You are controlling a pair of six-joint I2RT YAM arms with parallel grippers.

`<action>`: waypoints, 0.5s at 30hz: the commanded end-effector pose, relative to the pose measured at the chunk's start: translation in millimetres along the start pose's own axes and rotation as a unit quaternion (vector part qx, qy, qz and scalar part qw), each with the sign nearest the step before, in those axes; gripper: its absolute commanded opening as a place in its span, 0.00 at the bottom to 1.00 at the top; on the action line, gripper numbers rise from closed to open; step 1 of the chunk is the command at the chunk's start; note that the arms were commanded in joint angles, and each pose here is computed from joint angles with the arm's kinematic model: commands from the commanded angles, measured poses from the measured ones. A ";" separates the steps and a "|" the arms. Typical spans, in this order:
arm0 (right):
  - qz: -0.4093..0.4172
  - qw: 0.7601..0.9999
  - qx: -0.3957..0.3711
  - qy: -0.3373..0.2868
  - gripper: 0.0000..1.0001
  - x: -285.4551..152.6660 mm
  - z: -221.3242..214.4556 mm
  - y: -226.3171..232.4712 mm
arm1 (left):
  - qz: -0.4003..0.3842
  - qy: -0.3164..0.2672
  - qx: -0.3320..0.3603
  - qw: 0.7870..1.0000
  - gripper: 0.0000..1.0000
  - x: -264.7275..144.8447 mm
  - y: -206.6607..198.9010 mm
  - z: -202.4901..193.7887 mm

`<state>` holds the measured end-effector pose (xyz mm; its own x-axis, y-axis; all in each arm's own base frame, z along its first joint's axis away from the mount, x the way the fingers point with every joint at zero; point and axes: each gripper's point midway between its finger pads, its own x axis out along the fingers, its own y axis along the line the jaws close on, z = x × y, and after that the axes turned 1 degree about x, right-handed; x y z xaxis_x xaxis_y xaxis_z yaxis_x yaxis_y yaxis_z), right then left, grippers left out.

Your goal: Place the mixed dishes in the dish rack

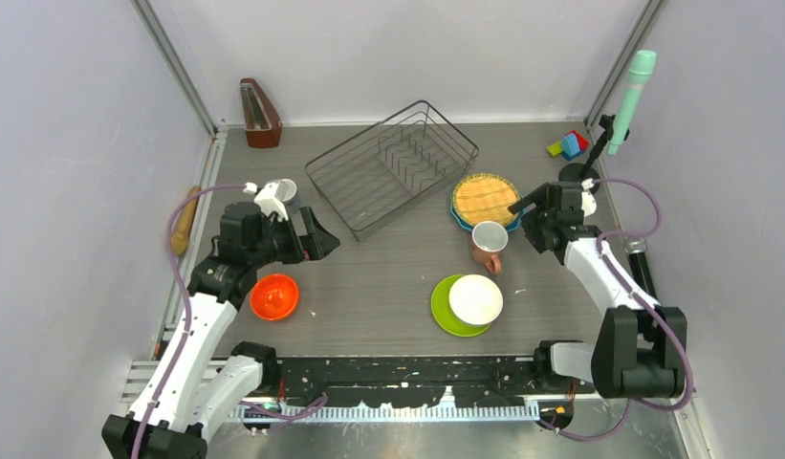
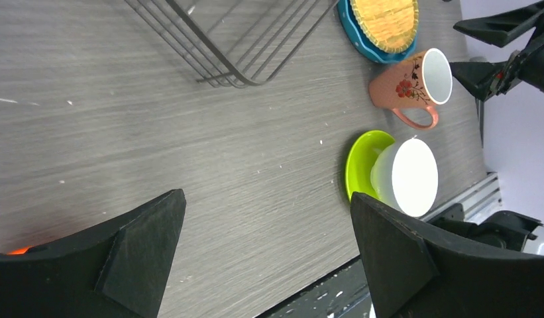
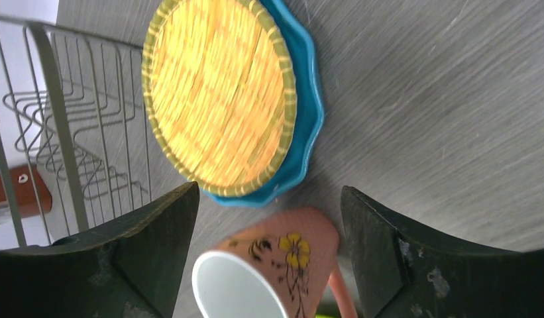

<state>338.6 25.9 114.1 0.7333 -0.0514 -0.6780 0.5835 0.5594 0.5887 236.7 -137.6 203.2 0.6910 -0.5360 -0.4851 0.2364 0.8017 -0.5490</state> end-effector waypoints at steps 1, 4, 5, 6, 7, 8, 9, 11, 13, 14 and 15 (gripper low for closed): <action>0.041 0.999 -0.005 -0.031 0.84 17.0 31.3 27.5 | 0.029 -0.029 0.074 0.996 0.99 -17.5 -1.8 25.2; 0.068 0.998 -0.003 -0.003 0.84 33.9 26.8 35.6 | -0.008 -0.022 0.081 0.996 0.99 -15.6 -10.9 17.2; 0.079 0.997 -0.001 0.009 0.83 36.3 24.0 39.0 | -0.017 -0.021 0.081 0.996 0.99 -13.8 -11.7 13.2; 0.087 0.996 0.003 0.017 0.82 41.8 23.2 41.5 | -0.025 -0.022 0.083 0.996 0.99 -13.5 -13.1 10.5; 0.094 0.995 0.003 0.016 0.81 44.5 24.4 44.8 | -0.028 -0.026 0.087 0.995 0.99 -14.2 -13.5 10.1; 0.097 0.995 0.005 0.019 0.80 50.0 24.5 46.9 | -0.026 -0.031 0.092 0.995 0.98 -16.3 -13.0 11.2; 0.098 0.995 0.006 0.019 0.80 52.6 25.2 48.0 | -0.021 -0.037 0.099 0.994 0.97 -19.1 -12.5 13.2; 0.094 0.995 0.009 0.025 0.80 60.0 24.4 48.1 | -0.012 -0.049 0.108 0.993 0.97 -24.9 -12.0 17.8; 0.089 0.995 0.014 0.031 0.80 67.6 24.0 47.8 | -0.011 -0.058 0.113 0.992 0.97 -27.9 -12.8 20.4; 0.088 0.995 0.017 0.037 0.80 72.3 23.1 48.0 | -0.011 -0.060 0.114 0.992 0.97 -28.4 -13.1 20.5; 0.085 0.995 0.019 0.041 0.80 77.5 21.2 46.0 | -0.012 -0.060 0.114 0.992 0.97 -28.2 -13.1 20.0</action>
<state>398.9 28.4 75.5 0.7306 0.0790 -0.6782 0.5441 0.5326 0.6482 227.1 -129.2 225.1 0.7321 -0.5309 -0.4268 0.3547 0.8320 -0.4266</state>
